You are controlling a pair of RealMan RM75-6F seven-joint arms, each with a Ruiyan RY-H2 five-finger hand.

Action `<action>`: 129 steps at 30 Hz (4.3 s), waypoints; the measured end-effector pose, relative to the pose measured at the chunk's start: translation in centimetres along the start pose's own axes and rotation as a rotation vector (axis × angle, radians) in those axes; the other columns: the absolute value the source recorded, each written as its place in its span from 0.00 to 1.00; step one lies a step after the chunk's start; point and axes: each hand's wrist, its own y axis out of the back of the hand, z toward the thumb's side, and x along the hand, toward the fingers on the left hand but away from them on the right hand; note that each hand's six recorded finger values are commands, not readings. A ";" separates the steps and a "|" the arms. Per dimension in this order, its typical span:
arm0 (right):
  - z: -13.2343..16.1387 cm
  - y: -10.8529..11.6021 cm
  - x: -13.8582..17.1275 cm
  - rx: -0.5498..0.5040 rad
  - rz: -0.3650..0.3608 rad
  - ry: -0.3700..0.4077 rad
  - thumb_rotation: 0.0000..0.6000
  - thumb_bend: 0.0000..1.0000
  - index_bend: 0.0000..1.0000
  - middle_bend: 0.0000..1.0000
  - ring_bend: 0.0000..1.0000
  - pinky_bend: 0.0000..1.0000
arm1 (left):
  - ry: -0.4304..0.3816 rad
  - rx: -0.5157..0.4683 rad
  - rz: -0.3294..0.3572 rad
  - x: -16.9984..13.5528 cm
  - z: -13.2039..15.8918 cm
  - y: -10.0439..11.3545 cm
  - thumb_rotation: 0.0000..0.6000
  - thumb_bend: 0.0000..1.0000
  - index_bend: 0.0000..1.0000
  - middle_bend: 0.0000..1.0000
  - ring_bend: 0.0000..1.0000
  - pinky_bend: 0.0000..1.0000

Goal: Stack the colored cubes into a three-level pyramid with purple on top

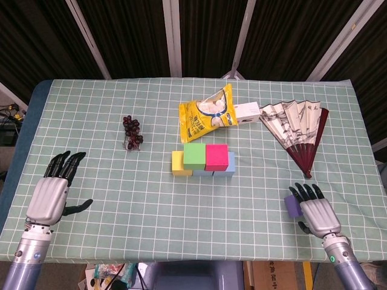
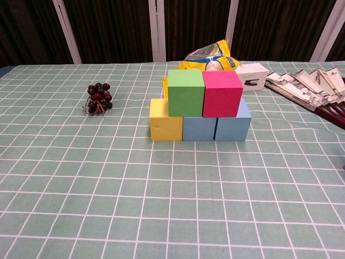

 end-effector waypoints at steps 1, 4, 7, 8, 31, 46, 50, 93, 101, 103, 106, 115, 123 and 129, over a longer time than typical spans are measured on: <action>-0.1 -0.2 -0.2 0.006 0.002 0.001 1.00 0.31 0.00 0.03 0.00 0.00 | -0.001 -0.001 -0.001 0.0 0.0 0.0 1.00 0.10 0.00 0.08 0.01 0.00; -0.3 -0.6 -0.6 0.019 0.000 0.006 1.00 0.31 0.00 0.07 0.00 0.00 | -0.005 -0.002 0.001 0.0 0.1 0.0 1.00 0.10 0.00 0.08 0.01 0.00; -0.4 -0.9 -1.2 0.030 -0.008 0.012 1.00 0.31 0.00 0.10 0.00 0.00 | -0.006 -0.005 0.005 0.0 0.1 0.0 1.00 0.10 0.00 0.08 0.01 0.00; -0.5 -0.9 -1.3 0.032 -0.011 0.013 1.00 0.31 0.00 0.11 0.00 0.00 | -0.006 -0.005 0.005 0.0 0.1 0.0 1.00 0.10 0.00 0.08 0.01 0.00; -0.6 -0.8 -2.3 -0.016 -0.059 0.010 1.00 0.31 0.01 0.40 0.20 0.00 | -0.004 -0.029 -0.012 0.0 0.3 -0.2 1.00 0.10 0.00 0.08 0.01 0.00; 1.2 4.0 -1.0 -0.284 -0.100 -0.048 1.00 0.31 0.01 0.40 0.20 0.00 | 0.018 -0.047 -0.021 0.4 -0.3 0.2 1.00 0.10 0.00 0.08 0.01 0.00; 1.7 6.8 -0.8 -0.288 -0.130 -0.064 1.00 0.31 0.01 0.40 0.20 0.00 | 0.020 -0.037 -0.030 0.5 -0.4 0.1 1.00 0.10 0.00 0.08 0.01 0.00; 24.9 24.8 -5.5 -0.037 -0.279 -0.037 1.00 0.31 0.02 0.41 0.20 0.00 | 0.053 -0.090 -0.083 1.3 -1.9 0.1 1.00 0.10 0.00 0.08 0.01 0.00; 26.3 24.8 -7.5 0.006 -0.243 -0.105 1.00 0.31 0.02 0.42 0.20 0.00 | 0.064 -0.104 -0.091 1.5 -2.2 0.2 1.00 0.10 0.00 0.08 0.01 0.00; 26.3 24.7 -7.8 0.028 -0.230 -0.123 1.00 0.31 0.02 0.42 0.20 0.00 | 0.068 -0.104 -0.097 1.5 -2.3 0.1 1.00 0.10 0.00 0.08 0.01 0.00; 26.4 24.6 -8.1 0.063 -0.204 -0.147 1.00 0.31 0.02 0.43 0.20 0.00 | 0.071 -0.109 -0.104 1.6 -2.4 -0.1 1.00 0.10 0.00 0.08 0.01 0.00; 26.6 25.1 -8.5 0.051 -0.151 -0.204 1.00 0.31 0.02 0.44 0.20 0.00 | 0.072 -0.120 -0.105 1.8 -2.5 0.0 1.00 0.10 0.00 0.08 0.01 0.00; 27.1 24.8 -8.8 -0.104 -0.071 -0.185 1.00 0.31 0.02 0.44 0.20 0.00 | 0.070 -0.125 -0.102 1.7 -2.5 0.2 1.00 0.10 0.00 0.08 0.01 0.00; 26.9 24.1 -9.3 -0.125 -0.058 -0.172 1.00 0.31 0.02 0.44 0.20 0.00 | 0.071 -0.123 -0.101 1.8 -2.5 0.2 1.00 0.10 0.00 0.08 0.01 0.00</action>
